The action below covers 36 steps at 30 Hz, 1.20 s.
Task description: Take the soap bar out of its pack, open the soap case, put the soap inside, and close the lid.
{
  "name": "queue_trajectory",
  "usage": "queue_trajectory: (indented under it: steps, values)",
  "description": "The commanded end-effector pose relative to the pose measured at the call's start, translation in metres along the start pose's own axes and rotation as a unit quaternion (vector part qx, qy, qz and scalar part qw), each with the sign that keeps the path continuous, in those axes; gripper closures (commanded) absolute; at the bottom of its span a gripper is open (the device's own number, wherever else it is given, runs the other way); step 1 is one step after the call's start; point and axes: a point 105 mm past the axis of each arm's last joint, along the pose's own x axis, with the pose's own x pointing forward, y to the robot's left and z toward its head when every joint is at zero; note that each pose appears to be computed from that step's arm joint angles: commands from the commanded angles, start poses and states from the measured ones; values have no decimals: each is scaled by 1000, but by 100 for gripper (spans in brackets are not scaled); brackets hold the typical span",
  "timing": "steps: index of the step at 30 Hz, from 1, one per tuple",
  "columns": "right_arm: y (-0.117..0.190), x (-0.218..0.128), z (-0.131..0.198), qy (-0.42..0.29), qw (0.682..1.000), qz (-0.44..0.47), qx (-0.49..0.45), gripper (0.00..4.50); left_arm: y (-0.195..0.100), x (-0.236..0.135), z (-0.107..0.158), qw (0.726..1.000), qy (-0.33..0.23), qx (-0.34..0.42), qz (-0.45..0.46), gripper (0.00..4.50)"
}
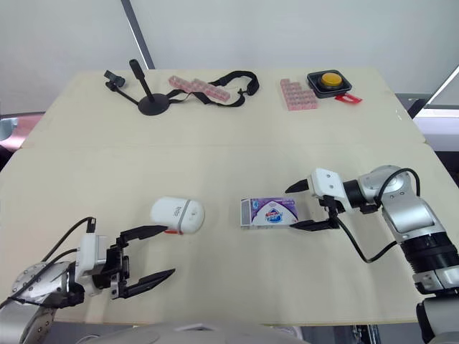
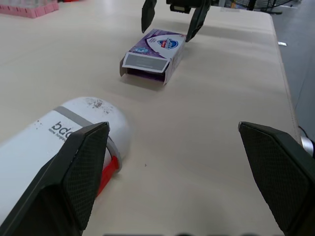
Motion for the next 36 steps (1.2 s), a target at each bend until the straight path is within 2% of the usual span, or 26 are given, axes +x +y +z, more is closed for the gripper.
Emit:
queue_trajectory:
  steps: [1,22,29,31,36]
  values:
    - [-3,1,5,-8,1000,0,-8,0,0,-4,2,1000,2,27,-9,2]
    - [1,1,-2,-12,1000,-5,20,0,2,8,13,999,-16,39,0,2]
    - [1,1,-3,-10,1000,-5,19,0,-2,7,3,1000,7,12,-1,2]
    - [0,2,-2,-11,1000,-6,17,0,-8,7,6,1000,-12,28,4,2]
    - [0,3,-1,-13,1000,-6,17,0,-11,7,4,999,-27,5,22,2]
